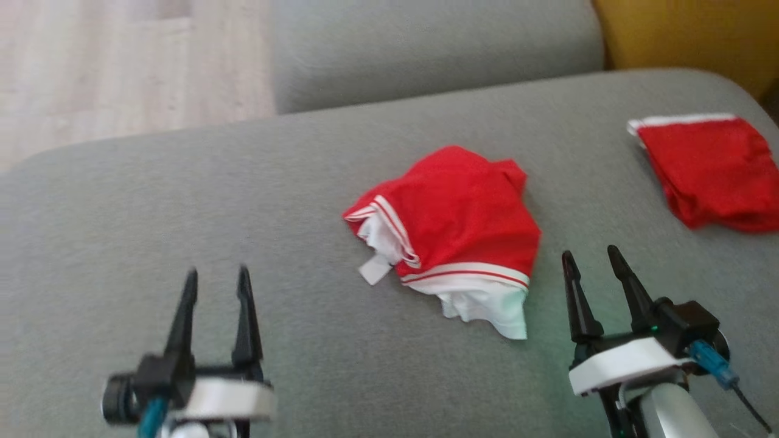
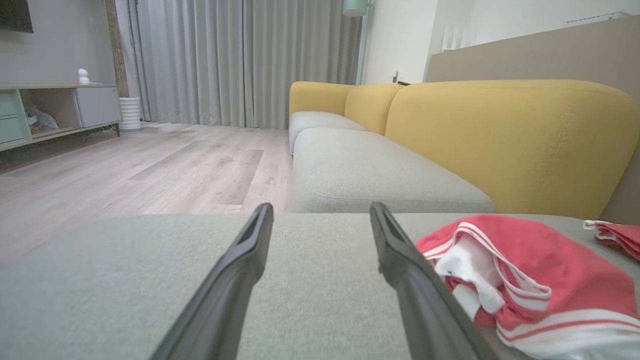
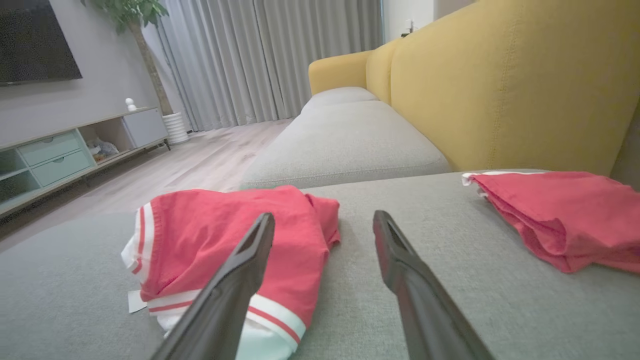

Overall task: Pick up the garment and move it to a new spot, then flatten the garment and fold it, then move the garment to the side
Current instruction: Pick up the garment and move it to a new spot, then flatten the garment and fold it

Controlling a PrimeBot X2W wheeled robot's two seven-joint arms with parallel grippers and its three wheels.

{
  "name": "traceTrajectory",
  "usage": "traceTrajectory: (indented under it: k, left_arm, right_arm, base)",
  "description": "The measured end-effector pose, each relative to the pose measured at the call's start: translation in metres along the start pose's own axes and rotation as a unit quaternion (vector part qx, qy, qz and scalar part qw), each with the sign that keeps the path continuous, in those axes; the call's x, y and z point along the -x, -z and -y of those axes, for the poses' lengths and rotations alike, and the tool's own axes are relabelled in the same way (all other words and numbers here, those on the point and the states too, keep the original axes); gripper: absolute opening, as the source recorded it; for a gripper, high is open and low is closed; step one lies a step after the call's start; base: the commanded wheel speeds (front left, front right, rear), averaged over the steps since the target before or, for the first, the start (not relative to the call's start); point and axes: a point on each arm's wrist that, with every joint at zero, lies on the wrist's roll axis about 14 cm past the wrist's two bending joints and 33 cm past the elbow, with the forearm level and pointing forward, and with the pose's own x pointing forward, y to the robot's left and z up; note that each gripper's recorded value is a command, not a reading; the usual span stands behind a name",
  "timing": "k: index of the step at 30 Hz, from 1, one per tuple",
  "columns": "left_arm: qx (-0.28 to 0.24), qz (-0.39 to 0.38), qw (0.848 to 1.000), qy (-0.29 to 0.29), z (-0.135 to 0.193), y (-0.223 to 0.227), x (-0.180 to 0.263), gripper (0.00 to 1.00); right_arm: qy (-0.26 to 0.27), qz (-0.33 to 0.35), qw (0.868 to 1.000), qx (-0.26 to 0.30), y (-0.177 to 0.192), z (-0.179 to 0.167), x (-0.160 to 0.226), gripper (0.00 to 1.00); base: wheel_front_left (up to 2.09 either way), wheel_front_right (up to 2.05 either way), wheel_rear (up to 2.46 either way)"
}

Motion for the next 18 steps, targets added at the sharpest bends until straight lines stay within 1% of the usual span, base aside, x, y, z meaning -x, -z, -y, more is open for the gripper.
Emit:
traceTrajectory:
  k: [5,8,18]
  left_arm:
    - [-0.014,-0.016,0.999,-0.034,-0.020,0.010,0.040,1.00]
    - [-0.016,-0.020,0.998,-0.050,-0.028,0.012,0.054,1.00]
    - [-0.017,-0.014,0.999,-0.046,-0.019,0.009,0.059,1.00]
  right_arm:
    - [-0.021,-0.006,1.000,0.006,0.005,-0.014,0.007,1.00]
    - [-0.028,-0.015,0.999,0.009,0.012,-0.019,0.014,1.00]
    - [-0.037,-0.002,0.999,0.017,0.004,-0.025,0.015,1.00]
  base:
    - [0.00,0.00,0.00]
    - [0.00,0.00,0.00]
    - [0.00,0.00,0.00]
